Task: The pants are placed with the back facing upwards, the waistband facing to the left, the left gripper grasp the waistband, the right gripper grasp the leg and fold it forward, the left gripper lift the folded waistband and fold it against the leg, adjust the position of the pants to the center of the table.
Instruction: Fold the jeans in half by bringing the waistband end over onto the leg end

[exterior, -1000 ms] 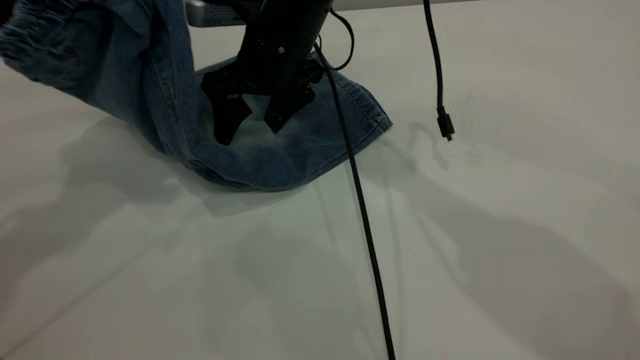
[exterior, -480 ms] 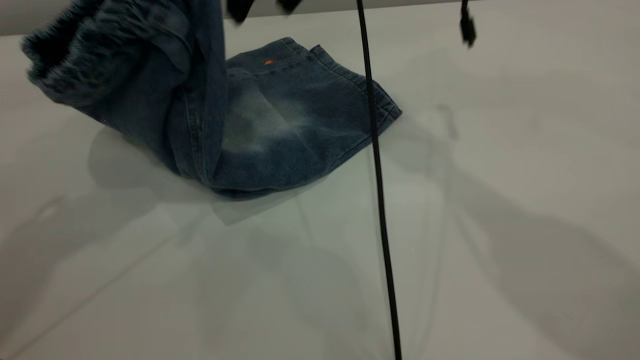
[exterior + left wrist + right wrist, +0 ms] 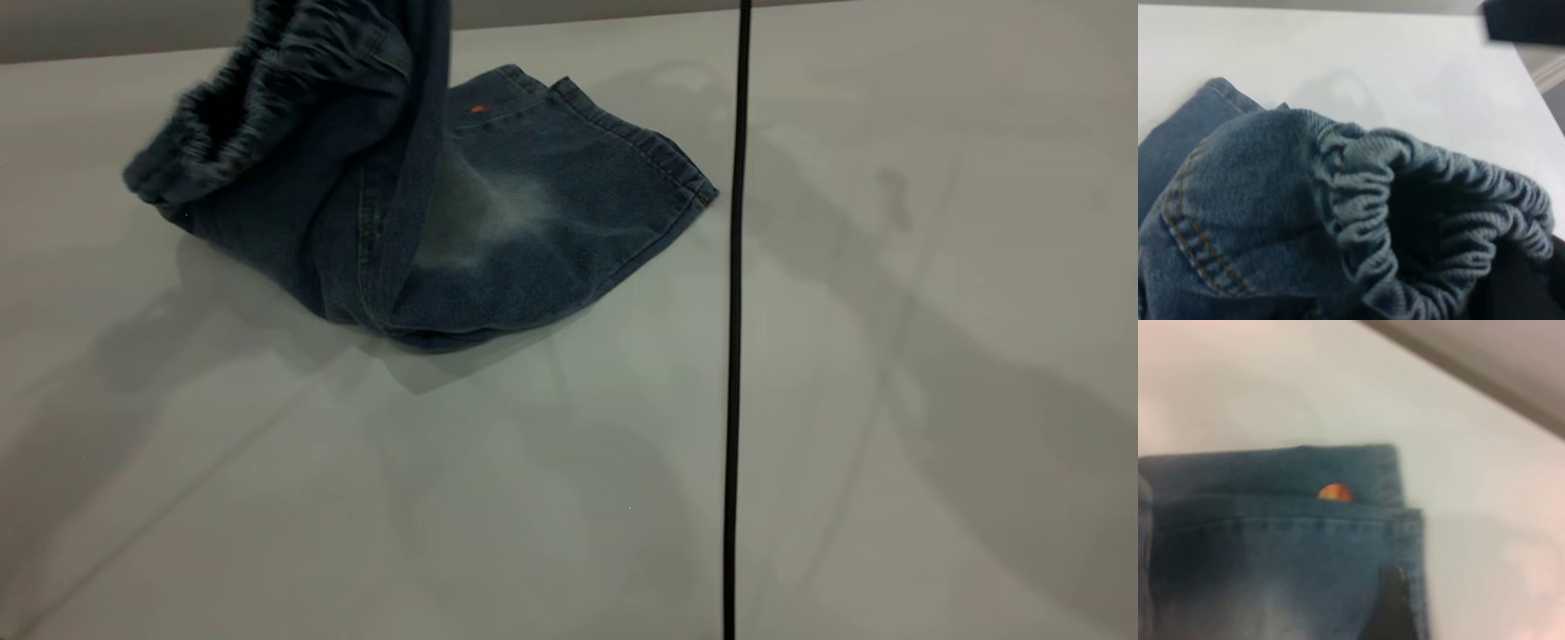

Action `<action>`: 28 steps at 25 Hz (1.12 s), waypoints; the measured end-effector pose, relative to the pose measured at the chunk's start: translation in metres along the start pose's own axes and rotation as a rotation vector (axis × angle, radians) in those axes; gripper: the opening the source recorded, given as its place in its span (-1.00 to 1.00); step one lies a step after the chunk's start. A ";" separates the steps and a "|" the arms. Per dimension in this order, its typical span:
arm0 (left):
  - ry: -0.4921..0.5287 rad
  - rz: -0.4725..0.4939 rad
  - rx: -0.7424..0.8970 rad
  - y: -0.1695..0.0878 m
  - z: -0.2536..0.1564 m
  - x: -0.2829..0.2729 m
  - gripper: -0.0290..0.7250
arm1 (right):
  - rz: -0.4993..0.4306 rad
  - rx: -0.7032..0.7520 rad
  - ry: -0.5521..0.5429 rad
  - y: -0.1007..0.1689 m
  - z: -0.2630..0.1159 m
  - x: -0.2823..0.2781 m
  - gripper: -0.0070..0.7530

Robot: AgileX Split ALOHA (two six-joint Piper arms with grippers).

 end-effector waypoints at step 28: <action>0.109 0.108 0.058 0.070 -0.023 0.152 -0.60 | 0.000 0.061 -0.016 -0.008 0.006 -0.015 0.38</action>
Point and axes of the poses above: a point on each arm's last joint axis where the gripper is mounted, x pointing out along that axis toward the gripper, y along the wrist's bending axis when the last joint is at zero, z = x × y, the point moved 3 cm from there along x, pointing out along that axis toward the gripper, and after that the axes turned 3 degrees about x, right-handed, at the moved point
